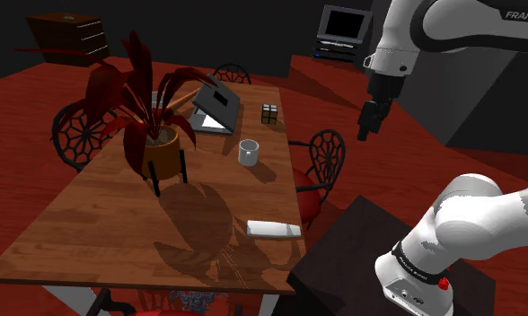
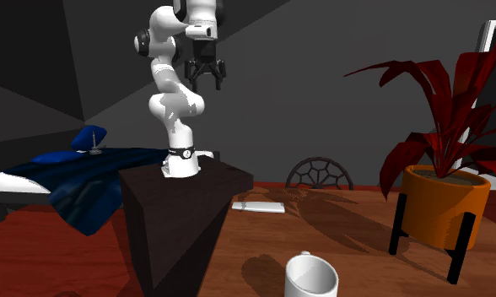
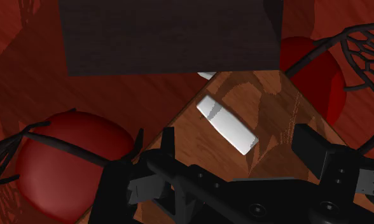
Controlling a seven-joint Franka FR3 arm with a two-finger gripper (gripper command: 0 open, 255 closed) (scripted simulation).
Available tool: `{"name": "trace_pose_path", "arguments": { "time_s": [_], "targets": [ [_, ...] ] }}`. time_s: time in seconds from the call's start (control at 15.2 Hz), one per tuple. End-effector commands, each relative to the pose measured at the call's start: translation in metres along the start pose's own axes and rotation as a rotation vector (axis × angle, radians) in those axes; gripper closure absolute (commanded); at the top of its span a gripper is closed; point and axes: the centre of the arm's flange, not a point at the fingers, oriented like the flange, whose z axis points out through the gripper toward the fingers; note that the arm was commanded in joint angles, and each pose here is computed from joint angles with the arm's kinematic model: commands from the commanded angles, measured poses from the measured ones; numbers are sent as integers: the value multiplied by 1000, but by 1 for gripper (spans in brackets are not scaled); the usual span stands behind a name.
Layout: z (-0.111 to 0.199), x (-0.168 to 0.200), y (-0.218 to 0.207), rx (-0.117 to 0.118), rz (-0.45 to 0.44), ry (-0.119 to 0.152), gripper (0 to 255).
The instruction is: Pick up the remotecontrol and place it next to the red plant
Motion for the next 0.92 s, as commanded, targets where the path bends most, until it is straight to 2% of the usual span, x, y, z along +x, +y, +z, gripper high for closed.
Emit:
{"name": "trace_pose_path", "arguments": {
  "time_s": [0.0,0.86],
  "targets": [
    [0,0,0,0,0,0,0],
    [154,66,-32,-52,-294,37,0]
  ]
}}
